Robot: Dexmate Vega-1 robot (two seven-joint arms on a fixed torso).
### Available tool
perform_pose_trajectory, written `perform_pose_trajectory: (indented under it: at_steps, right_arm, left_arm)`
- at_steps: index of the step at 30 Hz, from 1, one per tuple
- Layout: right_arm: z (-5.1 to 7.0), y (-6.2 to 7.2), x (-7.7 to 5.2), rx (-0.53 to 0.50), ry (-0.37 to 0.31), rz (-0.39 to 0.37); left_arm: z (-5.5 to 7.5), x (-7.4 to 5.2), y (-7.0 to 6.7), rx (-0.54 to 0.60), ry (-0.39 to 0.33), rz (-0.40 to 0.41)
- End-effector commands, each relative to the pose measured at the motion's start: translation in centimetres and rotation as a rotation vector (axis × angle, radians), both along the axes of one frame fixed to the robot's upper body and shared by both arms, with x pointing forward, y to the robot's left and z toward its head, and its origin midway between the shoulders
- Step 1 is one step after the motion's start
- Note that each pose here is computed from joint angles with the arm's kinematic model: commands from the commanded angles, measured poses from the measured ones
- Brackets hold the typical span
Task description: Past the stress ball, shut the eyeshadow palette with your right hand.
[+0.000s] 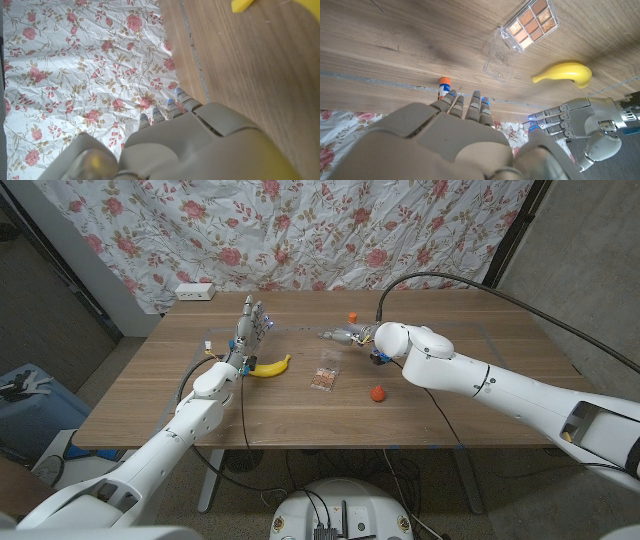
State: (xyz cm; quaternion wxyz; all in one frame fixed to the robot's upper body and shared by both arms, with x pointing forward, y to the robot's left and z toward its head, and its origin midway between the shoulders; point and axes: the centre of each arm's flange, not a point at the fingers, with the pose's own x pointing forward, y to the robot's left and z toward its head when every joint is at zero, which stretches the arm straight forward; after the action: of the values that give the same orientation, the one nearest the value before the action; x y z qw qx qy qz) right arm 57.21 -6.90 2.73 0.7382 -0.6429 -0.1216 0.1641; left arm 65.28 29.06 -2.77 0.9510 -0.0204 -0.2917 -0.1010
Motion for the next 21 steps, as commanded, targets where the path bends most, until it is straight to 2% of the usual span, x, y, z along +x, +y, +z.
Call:
perform_pose_trajectory:
  at_steps: [1, 21]
  right_arm:
    - [-0.62, 0.43, 0.75, -0.038, 0.039, -0.013]
    - [-1.08, 0.70, 1.21, -0.057, 0.071, -0.017]
  left_arm:
    - [0.01, -0.02, 0.00, 0.001, -0.001, -0.002]
    - [0.01, -0.02, 0.00, 0.001, 0.000, -0.002]
